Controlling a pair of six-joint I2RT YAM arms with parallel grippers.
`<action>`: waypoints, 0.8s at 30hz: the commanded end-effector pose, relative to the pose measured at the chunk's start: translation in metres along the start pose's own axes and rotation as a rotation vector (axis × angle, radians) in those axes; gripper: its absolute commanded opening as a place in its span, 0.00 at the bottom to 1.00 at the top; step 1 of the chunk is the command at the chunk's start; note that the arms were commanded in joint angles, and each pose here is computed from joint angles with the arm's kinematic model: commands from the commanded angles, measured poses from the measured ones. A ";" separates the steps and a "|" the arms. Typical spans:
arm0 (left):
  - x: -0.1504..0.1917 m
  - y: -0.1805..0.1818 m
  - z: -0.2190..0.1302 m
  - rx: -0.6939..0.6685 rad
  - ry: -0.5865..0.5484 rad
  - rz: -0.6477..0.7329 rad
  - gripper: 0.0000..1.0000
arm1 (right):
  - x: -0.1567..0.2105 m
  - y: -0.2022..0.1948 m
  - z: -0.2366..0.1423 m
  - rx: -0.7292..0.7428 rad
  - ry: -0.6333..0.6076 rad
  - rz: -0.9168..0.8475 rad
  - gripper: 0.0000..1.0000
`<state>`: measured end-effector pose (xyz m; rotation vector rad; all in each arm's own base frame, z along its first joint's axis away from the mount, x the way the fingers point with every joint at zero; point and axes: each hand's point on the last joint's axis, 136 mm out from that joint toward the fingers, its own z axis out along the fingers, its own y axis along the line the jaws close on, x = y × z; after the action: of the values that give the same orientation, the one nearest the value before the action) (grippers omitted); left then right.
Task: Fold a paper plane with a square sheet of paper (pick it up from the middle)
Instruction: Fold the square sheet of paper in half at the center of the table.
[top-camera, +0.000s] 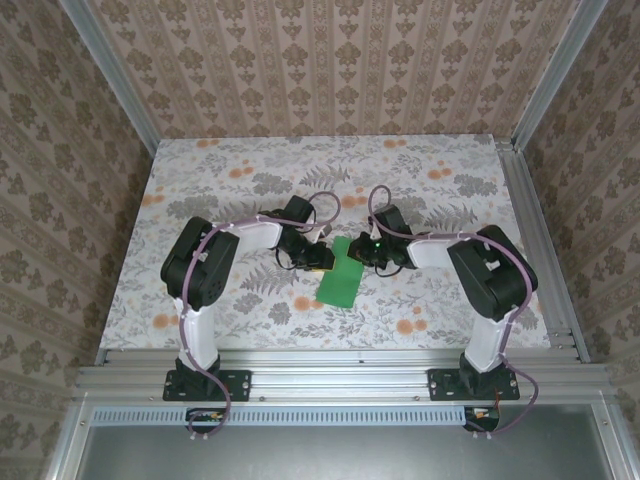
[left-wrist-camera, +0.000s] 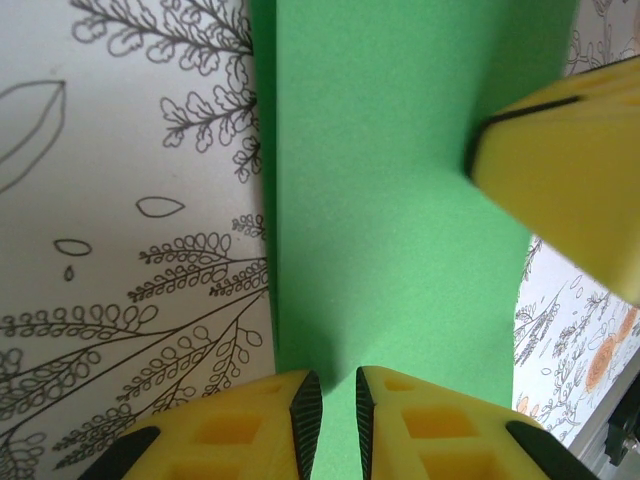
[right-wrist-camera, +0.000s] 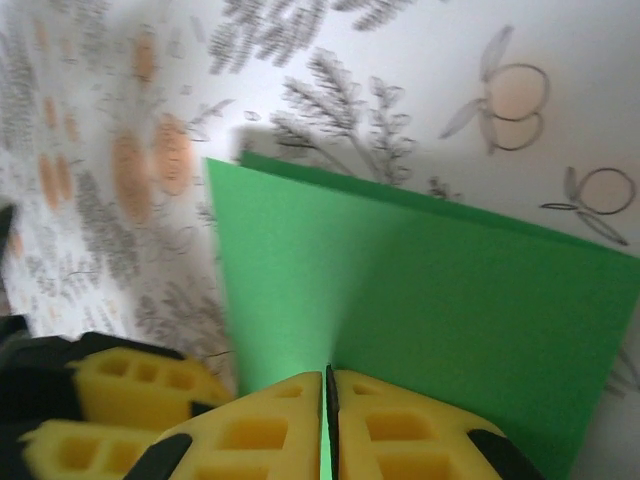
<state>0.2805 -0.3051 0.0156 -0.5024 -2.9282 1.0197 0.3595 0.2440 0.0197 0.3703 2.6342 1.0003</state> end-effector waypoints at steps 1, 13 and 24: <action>0.057 0.081 0.024 -0.263 0.156 -0.114 0.24 | -0.010 -0.009 0.002 0.028 -0.003 -0.009 0.14; 0.060 0.086 0.025 -0.265 0.161 -0.124 0.24 | -0.038 -0.060 -0.015 0.121 -0.042 0.021 0.13; 0.058 0.083 0.024 -0.259 0.159 -0.127 0.24 | -0.043 -0.037 -0.033 0.063 -0.056 -0.012 0.13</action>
<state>0.2801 -0.3041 0.0151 -0.5014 -2.9258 1.0429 0.3895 0.1882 0.0178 0.4126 2.6055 0.9464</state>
